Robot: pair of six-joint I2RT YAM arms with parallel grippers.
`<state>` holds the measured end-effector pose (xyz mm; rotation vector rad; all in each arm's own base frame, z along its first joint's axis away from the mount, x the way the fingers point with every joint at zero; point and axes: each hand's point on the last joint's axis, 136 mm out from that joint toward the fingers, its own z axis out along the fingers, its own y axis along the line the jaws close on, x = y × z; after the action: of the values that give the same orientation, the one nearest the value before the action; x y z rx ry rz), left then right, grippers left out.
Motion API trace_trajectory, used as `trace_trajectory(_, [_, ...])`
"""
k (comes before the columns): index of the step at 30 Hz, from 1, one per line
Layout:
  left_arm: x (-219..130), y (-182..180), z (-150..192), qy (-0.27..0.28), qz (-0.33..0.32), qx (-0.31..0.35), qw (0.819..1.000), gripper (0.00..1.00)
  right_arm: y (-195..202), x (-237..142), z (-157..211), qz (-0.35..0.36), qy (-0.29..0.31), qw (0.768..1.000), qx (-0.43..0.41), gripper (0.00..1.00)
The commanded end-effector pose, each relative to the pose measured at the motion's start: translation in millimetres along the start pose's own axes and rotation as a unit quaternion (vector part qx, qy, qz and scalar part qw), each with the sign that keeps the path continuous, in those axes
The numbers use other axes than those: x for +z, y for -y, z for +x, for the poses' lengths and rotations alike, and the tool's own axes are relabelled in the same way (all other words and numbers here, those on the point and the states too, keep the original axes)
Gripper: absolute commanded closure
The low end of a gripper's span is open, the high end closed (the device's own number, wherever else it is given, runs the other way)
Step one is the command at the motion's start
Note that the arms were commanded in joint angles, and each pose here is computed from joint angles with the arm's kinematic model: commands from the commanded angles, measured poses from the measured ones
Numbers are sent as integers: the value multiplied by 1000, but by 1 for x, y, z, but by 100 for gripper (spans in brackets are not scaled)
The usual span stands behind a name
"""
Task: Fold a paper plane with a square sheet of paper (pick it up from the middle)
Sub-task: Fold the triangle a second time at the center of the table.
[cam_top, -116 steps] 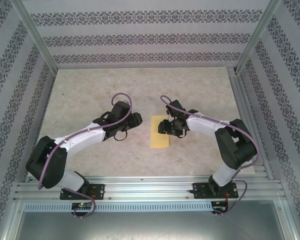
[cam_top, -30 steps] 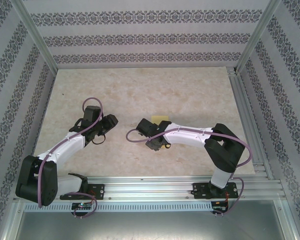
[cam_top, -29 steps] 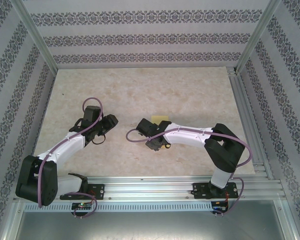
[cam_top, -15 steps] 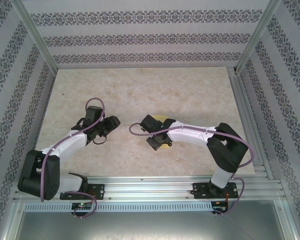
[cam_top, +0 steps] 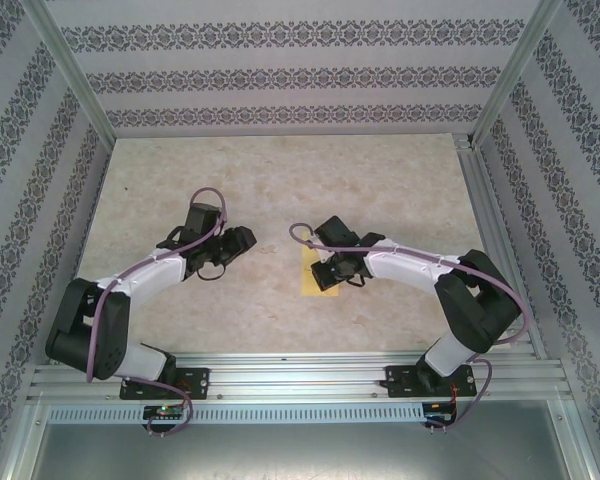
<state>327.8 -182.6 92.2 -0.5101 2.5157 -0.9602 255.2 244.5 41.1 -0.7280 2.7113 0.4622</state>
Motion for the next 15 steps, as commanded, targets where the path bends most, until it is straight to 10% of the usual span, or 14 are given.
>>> trace_trajectory(1, [11, 34, 3, -16, 41, 35, 998, 51, -11, -6, -14, -87, 35, 994, 49, 94])
trace_trajectory(15, [72, 90, 58, -108, 65, 82, 989, 64, 16, -2, -16, -154, 39, 982, 104, 90])
